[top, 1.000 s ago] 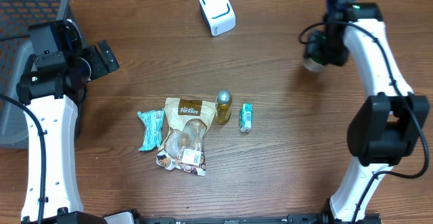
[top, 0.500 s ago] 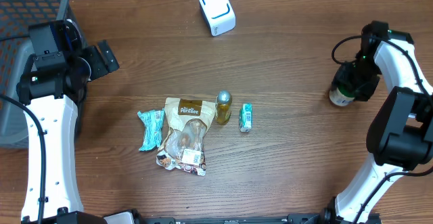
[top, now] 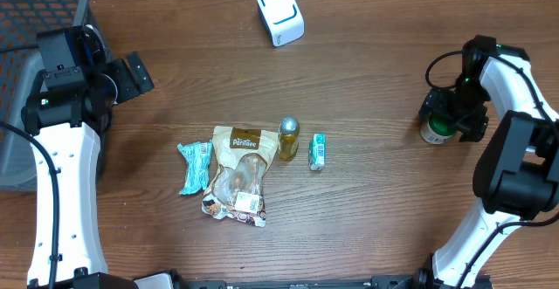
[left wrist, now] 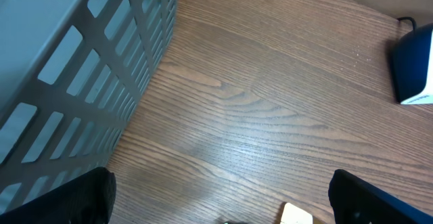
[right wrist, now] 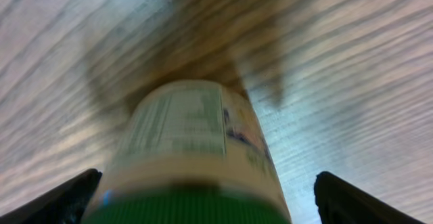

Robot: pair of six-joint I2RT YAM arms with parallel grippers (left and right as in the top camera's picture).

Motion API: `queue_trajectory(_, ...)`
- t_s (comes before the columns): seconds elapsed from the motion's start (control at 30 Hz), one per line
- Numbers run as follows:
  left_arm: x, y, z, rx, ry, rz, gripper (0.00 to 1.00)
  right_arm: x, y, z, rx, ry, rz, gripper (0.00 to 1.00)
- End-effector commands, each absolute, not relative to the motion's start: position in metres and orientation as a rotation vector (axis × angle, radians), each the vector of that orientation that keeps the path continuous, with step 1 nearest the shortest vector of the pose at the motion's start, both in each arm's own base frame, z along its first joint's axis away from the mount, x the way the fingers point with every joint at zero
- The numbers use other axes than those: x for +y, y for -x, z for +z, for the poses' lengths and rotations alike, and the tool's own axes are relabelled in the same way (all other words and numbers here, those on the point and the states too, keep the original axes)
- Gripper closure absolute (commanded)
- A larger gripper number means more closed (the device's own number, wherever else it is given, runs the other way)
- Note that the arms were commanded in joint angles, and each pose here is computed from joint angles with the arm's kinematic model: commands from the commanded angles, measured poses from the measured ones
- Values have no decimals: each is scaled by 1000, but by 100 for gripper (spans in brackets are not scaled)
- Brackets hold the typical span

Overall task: Scan the item barcode
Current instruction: 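Carry the jar to the right edge and set it down, then release the jar and move the right gripper over the mint-green packet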

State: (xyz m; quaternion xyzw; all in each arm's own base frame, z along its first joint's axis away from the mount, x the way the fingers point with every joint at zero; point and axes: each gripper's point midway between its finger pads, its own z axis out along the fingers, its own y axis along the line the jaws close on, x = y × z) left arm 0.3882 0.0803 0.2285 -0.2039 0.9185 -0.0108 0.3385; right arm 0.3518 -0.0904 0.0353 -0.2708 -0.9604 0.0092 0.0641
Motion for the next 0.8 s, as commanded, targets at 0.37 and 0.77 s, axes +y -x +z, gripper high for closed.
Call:
queue_trajectory(0.37,80,-391,240,2370,500,-22,0,-35,-379,134,-3053,737,-274,0)
queue_trajectory(0.77,80,-391,240,2370,500,-22,1,39,-375,131,-3023,505,-432,0)
